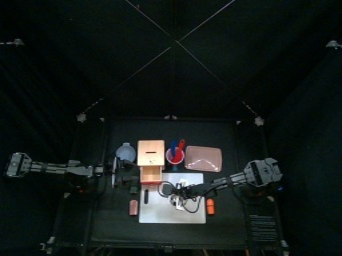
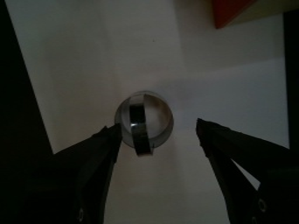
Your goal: Put cookie cutter onto cutting board
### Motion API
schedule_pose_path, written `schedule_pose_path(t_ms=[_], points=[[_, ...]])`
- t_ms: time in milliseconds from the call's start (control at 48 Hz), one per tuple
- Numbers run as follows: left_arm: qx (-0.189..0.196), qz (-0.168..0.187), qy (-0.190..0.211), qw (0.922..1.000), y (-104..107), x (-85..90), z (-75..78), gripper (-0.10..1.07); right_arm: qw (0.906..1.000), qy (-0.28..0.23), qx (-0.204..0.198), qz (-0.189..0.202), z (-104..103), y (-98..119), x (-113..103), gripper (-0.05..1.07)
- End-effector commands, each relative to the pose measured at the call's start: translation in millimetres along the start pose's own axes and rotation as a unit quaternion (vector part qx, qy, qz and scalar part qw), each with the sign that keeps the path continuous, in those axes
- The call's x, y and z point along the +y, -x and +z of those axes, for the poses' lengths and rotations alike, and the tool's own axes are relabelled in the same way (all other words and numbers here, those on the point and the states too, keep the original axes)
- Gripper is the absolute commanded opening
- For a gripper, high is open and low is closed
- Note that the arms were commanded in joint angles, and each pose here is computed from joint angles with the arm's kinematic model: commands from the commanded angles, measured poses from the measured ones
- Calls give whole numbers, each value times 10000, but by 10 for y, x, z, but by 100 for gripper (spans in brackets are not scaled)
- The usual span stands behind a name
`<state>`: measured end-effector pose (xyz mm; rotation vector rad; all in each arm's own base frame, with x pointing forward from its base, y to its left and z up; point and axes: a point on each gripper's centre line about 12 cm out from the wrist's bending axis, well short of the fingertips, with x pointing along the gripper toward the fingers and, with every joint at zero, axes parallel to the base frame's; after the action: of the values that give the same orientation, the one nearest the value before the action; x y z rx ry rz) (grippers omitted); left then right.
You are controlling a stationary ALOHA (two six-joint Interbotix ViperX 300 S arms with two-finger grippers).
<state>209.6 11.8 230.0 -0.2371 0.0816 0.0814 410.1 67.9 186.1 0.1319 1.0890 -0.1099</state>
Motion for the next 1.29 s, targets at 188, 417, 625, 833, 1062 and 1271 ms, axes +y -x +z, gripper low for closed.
schedule_pose_path(t_ms=[188,417,625,833,1062,1271], points=[[-99,-13,-5,9999,-17,-11,60,100,9952,-10,-920,332,-20,670,-83,98],[-158,-120,-187,9996,-16,-45,77,100,9746,328,-2116,663,-301,912,-266,98],[-322,-364,-557,9973,-11,-112,104,100,9552,447,-2772,933,-596,862,-426,98],[-316,-349,-543,9974,-8,-105,95,100,9511,766,-2856,899,-727,810,-472,98],[-277,-307,-493,9979,-1,-86,67,100,9495,964,-2864,843,-759,813,-479,98],[-257,-286,-495,9980,4,-76,50,100,9495,933,-2879,833,-762,824,-496,98]])
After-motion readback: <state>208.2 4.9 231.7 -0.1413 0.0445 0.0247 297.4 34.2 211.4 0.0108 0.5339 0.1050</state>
